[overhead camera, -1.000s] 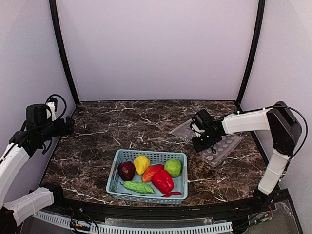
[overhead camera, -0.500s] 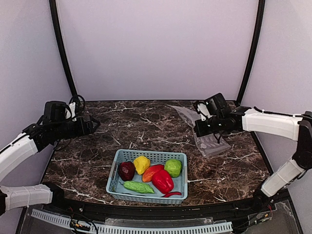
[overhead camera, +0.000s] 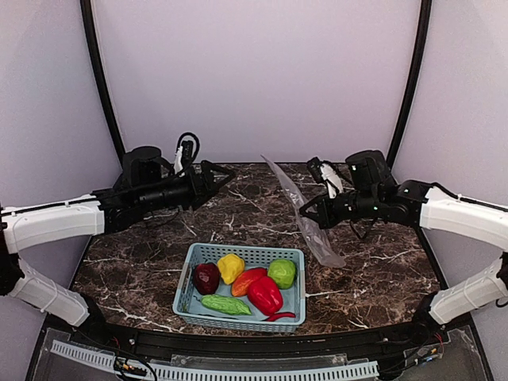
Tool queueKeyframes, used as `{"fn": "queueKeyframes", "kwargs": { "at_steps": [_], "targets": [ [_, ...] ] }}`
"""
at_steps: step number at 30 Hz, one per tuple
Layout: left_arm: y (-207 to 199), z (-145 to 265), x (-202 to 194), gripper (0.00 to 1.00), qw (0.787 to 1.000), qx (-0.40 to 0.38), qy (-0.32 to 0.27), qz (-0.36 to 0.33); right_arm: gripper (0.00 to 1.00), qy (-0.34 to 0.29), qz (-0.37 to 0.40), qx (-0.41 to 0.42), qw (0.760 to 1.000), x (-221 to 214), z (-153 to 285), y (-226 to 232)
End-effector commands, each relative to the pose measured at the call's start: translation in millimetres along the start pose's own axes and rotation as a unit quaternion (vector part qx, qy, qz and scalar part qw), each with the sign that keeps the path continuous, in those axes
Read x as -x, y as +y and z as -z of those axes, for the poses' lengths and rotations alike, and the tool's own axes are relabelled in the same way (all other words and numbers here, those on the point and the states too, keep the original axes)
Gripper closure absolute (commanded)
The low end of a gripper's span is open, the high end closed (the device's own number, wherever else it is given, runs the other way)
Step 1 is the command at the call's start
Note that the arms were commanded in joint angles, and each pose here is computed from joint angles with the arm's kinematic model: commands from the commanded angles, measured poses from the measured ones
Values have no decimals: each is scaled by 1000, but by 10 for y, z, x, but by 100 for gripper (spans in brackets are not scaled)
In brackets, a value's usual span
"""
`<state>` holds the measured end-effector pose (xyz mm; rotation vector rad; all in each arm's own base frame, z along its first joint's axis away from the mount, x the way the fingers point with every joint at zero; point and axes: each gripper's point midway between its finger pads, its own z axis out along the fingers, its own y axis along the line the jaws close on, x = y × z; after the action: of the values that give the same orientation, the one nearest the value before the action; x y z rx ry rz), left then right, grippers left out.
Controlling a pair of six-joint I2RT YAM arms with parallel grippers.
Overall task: Place the food in the zip-top bag and seal the zipper
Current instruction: Pass from the right arm to the left
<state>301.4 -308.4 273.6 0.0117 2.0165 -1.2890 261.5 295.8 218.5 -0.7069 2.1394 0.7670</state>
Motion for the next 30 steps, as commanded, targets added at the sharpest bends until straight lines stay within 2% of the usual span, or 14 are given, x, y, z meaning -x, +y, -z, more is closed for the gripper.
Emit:
{"fn": "queueKeyframes", "kwargs": {
  "at_steps": [1,6,14,17,23,24,27,29,30],
  "targets": [
    [-504,-161,133,4,993,-106,-19,39,100,9,35,50,998,-76,-43,363],
    [-315,-304,28,1,993,-90,-10,70,100,17,53,76,996,-148,-166,658],
    [61,-241,-16,1,998,6,-21,63,100,44,96,91,990,-285,-414,1063],
    [257,-169,-80,6,997,53,-19,61,100,47,105,92,989,-298,-460,1156],
    [473,-21,-133,37,993,99,-28,61,100,46,113,88,989,-325,-509,1227],
    [494,-5,-145,45,992,104,-28,61,100,46,113,86,989,-322,-510,1225],
    [535,-11,-171,61,992,113,-23,57,100,45,121,88,988,-330,-505,1248],
    [551,-26,-189,78,992,115,-18,56,100,42,124,88,987,-318,-492,1253],
    [541,-33,-187,82,992,113,-17,53,100,40,125,87,988,-302,-477,1252]
  ]
}}
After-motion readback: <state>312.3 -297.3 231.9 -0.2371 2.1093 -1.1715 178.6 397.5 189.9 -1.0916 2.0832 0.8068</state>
